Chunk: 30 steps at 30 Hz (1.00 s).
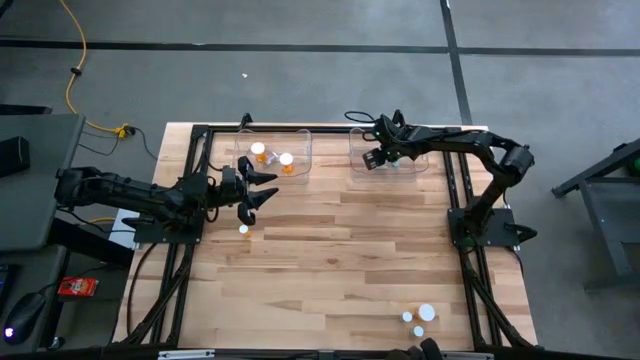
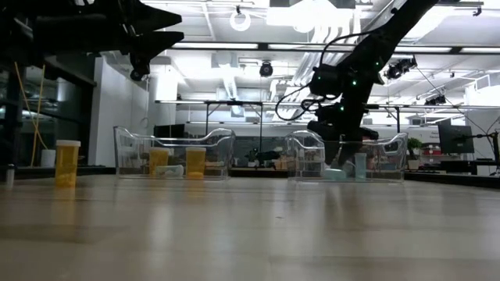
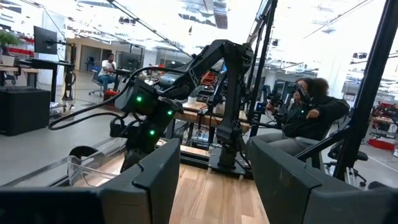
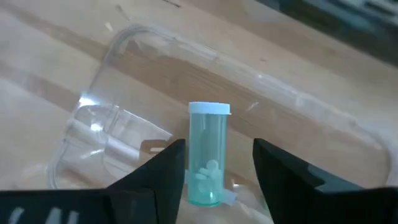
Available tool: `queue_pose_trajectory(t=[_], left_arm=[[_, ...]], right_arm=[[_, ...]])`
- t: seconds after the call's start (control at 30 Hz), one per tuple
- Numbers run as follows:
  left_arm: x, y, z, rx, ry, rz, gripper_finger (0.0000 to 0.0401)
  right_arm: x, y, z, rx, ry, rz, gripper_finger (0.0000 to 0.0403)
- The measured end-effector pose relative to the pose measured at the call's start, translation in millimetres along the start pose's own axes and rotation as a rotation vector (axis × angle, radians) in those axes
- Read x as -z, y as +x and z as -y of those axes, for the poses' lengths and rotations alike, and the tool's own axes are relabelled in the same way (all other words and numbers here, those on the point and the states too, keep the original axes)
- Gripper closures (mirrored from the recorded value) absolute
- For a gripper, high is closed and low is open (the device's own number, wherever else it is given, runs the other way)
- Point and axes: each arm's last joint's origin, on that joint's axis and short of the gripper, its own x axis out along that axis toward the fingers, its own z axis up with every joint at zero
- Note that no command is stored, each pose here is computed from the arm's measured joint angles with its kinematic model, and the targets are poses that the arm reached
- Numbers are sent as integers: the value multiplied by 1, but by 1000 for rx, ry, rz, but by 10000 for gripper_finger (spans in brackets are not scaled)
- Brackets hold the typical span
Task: Pick and place medicine bottles into bin by pill shape (circle, oval)
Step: Put the orange tablet bottle into the right transparent bin
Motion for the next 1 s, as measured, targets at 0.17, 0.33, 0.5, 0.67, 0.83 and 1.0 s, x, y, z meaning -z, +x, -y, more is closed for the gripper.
queue_pose_trajectory(t=[0.17,0.33,0.5,0.67,0.83,1.0], left_arm=[[0,0,0,0,10,0,219],[0,0,0,0,11,-3,219],[0,0,0,0,9,-4,219],[0,0,1,19,8,-7,219],[1,0,1,21,11,-7,219],[1,0,1,20,18,-15,219]], right_arm=[[-7,-30,-8,-14,-102,150,215],[1,-83,-40,-144,-255,401,215],[49,-102,-65,-397,-336,701,215],[106,-98,-67,-624,-352,881,215],[133,-101,-69,-732,-442,938,215],[138,-105,-72,-729,-524,970,215]])
